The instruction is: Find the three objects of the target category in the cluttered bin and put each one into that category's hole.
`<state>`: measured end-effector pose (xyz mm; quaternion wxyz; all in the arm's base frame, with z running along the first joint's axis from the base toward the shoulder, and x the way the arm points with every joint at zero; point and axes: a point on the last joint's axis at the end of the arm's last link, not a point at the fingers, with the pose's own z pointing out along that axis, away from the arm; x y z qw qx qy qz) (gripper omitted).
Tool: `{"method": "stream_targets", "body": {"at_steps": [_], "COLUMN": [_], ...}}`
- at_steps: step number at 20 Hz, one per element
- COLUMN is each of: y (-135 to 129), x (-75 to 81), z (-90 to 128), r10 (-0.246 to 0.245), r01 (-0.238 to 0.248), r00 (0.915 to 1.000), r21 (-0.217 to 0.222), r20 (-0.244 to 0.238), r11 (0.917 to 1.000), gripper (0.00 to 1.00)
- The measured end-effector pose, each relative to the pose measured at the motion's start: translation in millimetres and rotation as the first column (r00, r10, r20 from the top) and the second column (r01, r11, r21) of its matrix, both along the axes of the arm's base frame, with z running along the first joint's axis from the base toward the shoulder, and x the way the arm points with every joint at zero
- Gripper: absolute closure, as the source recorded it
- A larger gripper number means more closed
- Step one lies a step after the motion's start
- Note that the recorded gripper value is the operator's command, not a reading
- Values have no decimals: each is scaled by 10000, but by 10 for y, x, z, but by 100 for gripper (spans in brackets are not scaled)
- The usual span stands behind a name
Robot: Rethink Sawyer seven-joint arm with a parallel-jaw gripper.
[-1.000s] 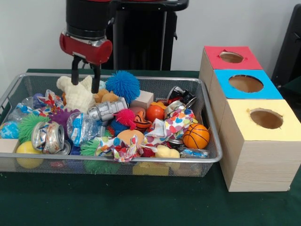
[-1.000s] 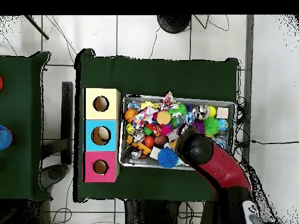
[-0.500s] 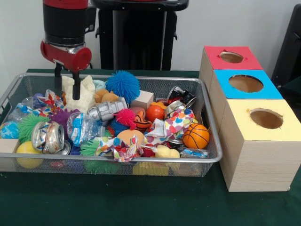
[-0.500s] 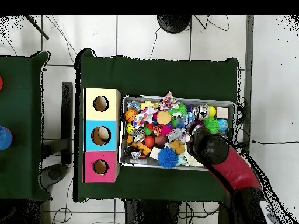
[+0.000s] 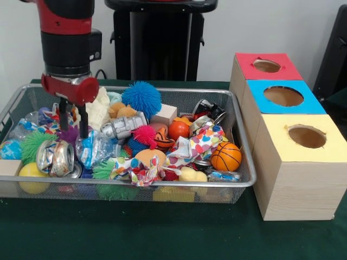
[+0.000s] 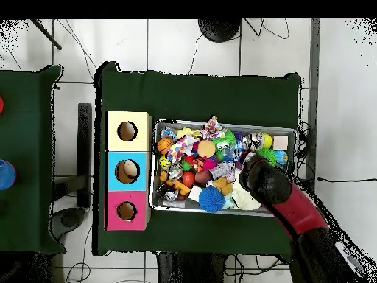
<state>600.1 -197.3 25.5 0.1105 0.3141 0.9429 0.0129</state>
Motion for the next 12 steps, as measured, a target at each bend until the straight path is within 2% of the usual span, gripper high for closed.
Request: {"method": "stream_targets", "body": {"at_steps": [1, 3, 7, 8, 12], "y": [21, 35, 114, 159, 224], "x": [28, 38, 74, 89, 134], "z": [-84, -117, -226, -270, -326], "r10": [70, 100, 194, 204, 184], "r01": [-74, -109, -237, -272, -309], "r00": [9998, 9996, 9985, 9980, 9968], "r21": [198, 302, 867, 1165, 1616], "r20": [201, 280, 503, 597, 780], "r11": [9998, 9995, 9960, 9928, 9864], "gripper": [0, 0, 0, 0, 0]}}
